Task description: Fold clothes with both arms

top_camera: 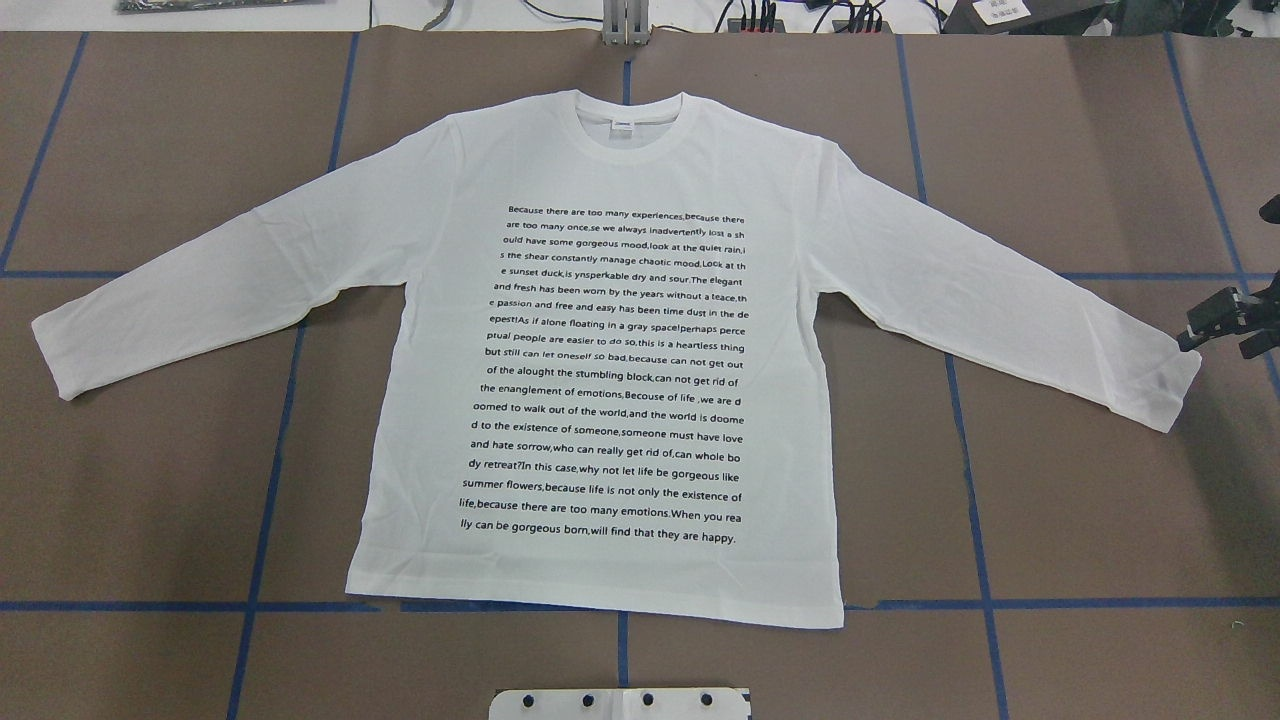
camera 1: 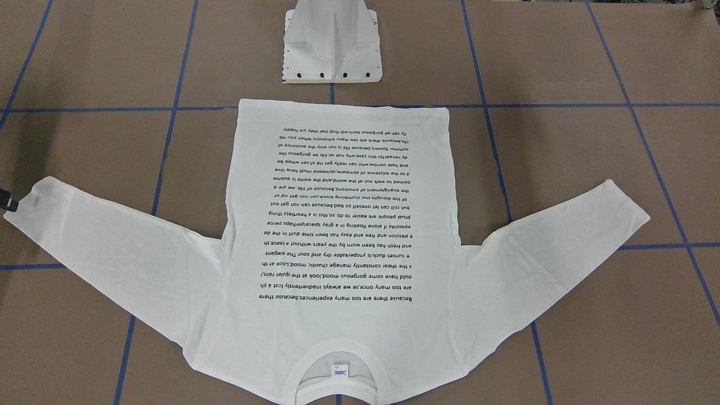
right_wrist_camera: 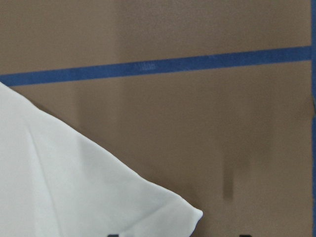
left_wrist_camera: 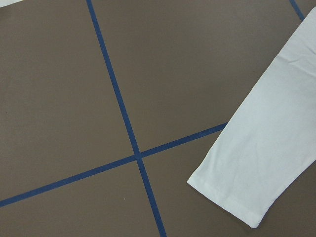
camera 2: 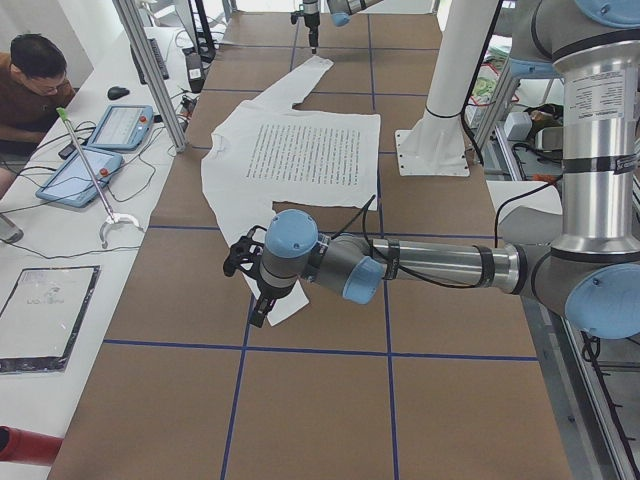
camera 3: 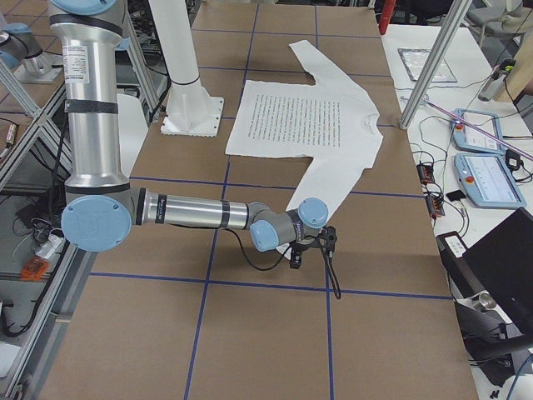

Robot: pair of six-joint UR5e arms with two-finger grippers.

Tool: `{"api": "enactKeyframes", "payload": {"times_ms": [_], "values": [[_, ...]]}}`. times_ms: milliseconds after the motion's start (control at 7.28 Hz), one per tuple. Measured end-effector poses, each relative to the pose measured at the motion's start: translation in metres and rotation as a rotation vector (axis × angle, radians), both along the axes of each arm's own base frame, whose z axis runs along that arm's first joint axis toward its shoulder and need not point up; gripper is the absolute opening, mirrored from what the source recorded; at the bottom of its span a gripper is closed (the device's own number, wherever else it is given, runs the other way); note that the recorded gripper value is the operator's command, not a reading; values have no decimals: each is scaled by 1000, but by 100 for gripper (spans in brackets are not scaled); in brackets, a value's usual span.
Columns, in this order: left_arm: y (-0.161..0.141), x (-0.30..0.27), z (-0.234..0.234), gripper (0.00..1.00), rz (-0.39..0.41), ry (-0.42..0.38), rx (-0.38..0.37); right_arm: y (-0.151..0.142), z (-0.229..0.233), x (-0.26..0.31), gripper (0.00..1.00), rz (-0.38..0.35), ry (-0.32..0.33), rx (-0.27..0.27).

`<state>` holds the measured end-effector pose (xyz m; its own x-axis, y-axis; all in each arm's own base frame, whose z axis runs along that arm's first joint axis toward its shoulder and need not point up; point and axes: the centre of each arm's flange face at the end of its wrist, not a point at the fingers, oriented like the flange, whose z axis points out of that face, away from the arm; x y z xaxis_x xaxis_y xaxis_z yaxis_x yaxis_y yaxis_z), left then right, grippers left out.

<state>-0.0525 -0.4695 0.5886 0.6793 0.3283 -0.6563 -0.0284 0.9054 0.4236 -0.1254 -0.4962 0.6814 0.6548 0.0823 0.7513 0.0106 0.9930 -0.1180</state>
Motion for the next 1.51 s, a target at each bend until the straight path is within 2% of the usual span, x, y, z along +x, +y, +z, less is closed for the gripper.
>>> {"api": "enactKeyframes", "payload": {"times_ms": [412,824,1237,1374,1511], "values": [[0,0,1,100,0,0,-2,-6,3,-16,75,-25,2,-4],[0,0,1,100,0,0,-2,-11,8,-19,58,-27,11,-11],[0,0,1,100,0,0,-1,-10,15,-18,50,-25,25,-18],[0,0,0,100,0,0,-1,-10,16,-18,40,-24,27,-20],[0,0,0,100,0,0,0,-10,16,-18,35,-24,28,-21]]}}
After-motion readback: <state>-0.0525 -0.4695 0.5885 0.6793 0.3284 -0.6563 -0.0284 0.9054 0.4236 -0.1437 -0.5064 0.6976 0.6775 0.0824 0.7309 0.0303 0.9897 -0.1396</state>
